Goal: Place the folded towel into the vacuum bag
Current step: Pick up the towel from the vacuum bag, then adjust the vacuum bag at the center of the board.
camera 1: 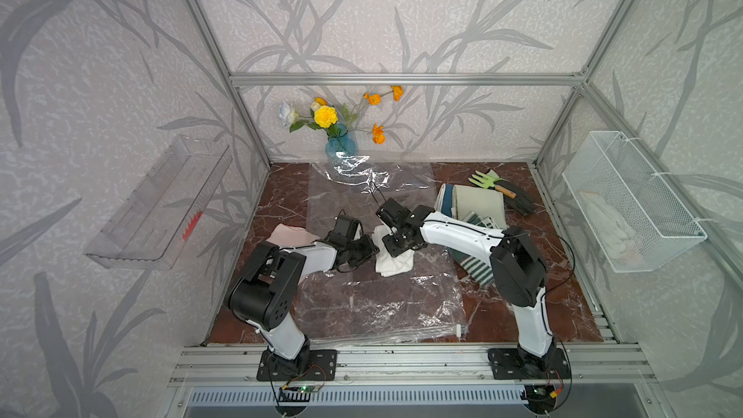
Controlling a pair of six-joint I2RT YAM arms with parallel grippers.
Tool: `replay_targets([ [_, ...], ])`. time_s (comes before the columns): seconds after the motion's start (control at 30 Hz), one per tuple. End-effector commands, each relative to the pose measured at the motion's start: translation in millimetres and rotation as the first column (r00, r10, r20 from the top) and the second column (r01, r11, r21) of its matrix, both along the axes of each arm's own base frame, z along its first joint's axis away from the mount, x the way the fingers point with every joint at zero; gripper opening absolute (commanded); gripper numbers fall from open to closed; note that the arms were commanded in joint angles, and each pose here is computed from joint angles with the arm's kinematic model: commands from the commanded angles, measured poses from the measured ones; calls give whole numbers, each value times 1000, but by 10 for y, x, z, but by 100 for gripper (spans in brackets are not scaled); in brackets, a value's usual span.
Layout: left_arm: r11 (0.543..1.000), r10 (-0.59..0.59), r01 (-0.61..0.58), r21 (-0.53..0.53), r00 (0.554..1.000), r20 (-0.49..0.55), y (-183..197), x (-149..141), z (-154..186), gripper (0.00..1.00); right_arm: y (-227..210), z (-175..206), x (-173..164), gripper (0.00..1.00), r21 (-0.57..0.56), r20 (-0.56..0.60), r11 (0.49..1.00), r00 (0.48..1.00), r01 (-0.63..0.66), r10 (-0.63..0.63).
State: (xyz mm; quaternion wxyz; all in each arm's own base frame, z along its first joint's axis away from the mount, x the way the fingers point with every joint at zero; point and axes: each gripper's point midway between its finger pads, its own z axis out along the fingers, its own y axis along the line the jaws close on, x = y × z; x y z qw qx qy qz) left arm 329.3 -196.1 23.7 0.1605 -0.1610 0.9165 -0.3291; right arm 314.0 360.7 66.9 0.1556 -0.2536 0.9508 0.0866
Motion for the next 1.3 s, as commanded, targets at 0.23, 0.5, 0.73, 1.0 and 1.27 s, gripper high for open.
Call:
replay_targets([
  [0.23, 1000, 27, -27, 8, 998, -64, 172, -141, -92, 18, 46, -486, -381, 87, -85, -123, 996, 992, -33, 22],
  [0.5, 992, 116, -114, 62, 993, -30, 582, -85, 235, 19, -472, -893, -364, 90, -424, -110, 897, 990, -129, 91],
  [0.73, 972, 164, -145, 186, 982, -90, 790, -279, -47, 19, -685, -683, 184, 50, -534, 24, 834, 984, -139, 179],
  [1.0, 974, 130, -106, 202, 985, -110, 623, -271, -276, 19, -575, -200, 916, 20, -516, 179, 854, 965, -74, 192],
  [1.27, 970, 135, -109, 216, 985, -111, 571, -164, -461, 19, -468, 808, 637, 10, -201, 267, 980, 962, -8, 62],
])
